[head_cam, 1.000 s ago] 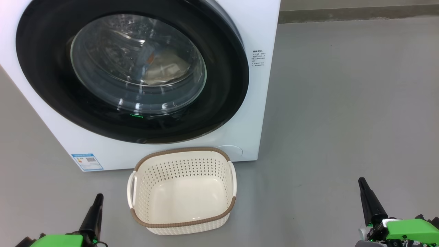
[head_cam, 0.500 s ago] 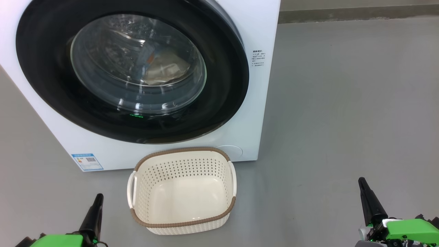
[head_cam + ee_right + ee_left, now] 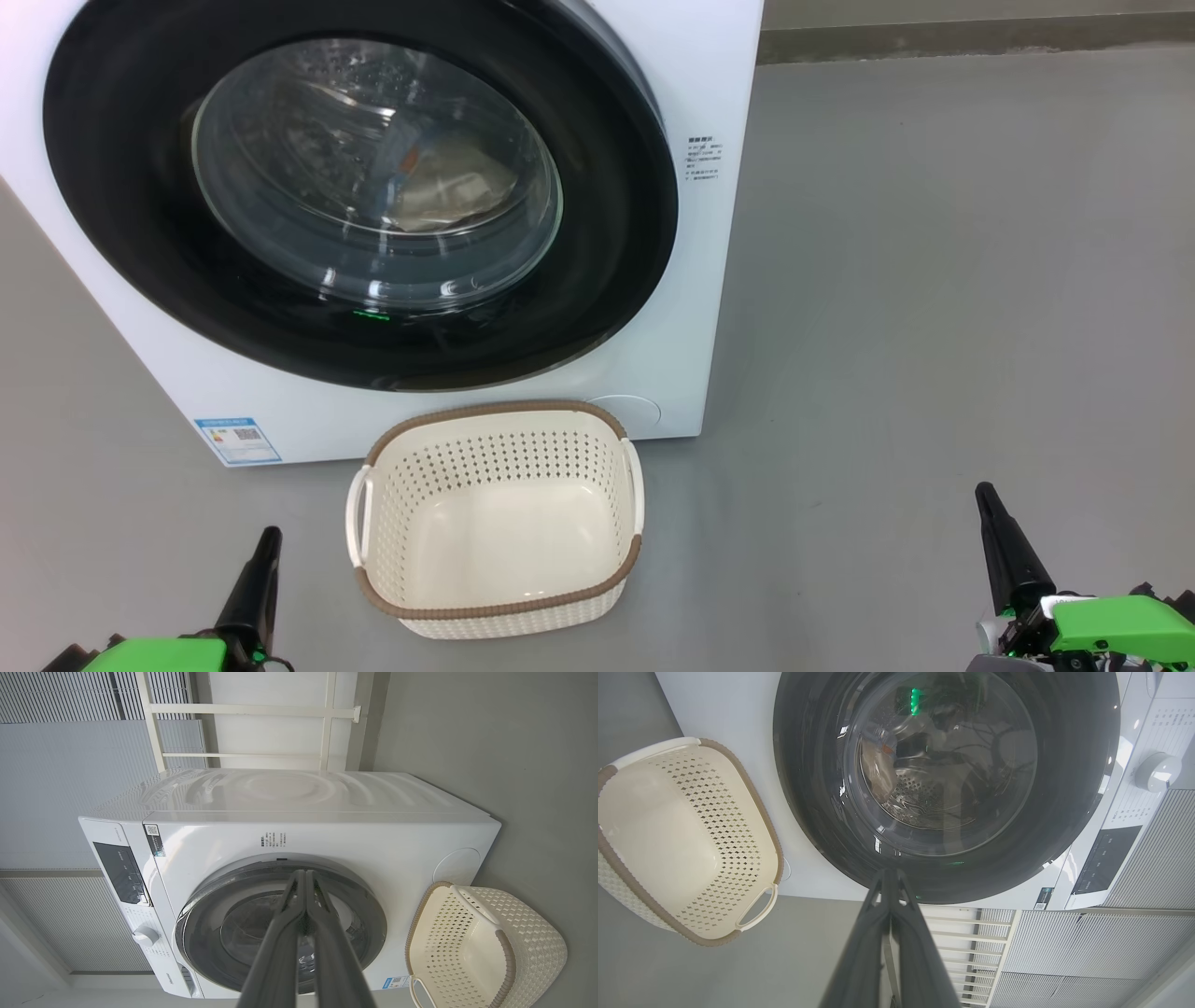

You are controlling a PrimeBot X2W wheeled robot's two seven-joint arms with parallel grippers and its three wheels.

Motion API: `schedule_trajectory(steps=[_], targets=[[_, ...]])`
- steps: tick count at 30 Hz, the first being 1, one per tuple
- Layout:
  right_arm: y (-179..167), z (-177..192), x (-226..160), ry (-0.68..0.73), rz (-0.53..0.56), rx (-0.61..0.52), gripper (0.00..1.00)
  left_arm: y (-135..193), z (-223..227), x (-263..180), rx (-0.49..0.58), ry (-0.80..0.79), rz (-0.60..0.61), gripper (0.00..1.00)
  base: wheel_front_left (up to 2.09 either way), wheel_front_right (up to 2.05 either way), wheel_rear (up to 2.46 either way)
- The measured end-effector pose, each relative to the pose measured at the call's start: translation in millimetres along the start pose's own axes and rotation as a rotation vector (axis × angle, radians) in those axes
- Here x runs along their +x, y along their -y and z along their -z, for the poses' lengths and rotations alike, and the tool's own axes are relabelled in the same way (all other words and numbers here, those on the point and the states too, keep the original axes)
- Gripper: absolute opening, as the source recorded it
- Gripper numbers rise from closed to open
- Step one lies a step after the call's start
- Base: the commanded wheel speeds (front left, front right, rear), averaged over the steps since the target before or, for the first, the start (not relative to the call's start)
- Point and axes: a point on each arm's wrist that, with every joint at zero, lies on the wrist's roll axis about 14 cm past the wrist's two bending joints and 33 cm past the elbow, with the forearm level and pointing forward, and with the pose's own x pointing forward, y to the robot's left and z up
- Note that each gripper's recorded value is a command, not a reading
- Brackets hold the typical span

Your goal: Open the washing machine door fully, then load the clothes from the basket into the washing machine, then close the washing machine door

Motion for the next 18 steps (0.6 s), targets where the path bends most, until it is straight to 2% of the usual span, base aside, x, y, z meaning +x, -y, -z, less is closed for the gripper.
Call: schedule_trajectory(steps=[18], targets=[[0.0,0.0,0.0,0.0,0.0,0.0,0.0,0.0,0.0,0.0,0.0,0.0,0.0,0.0,0.0,0.0,0.0]])
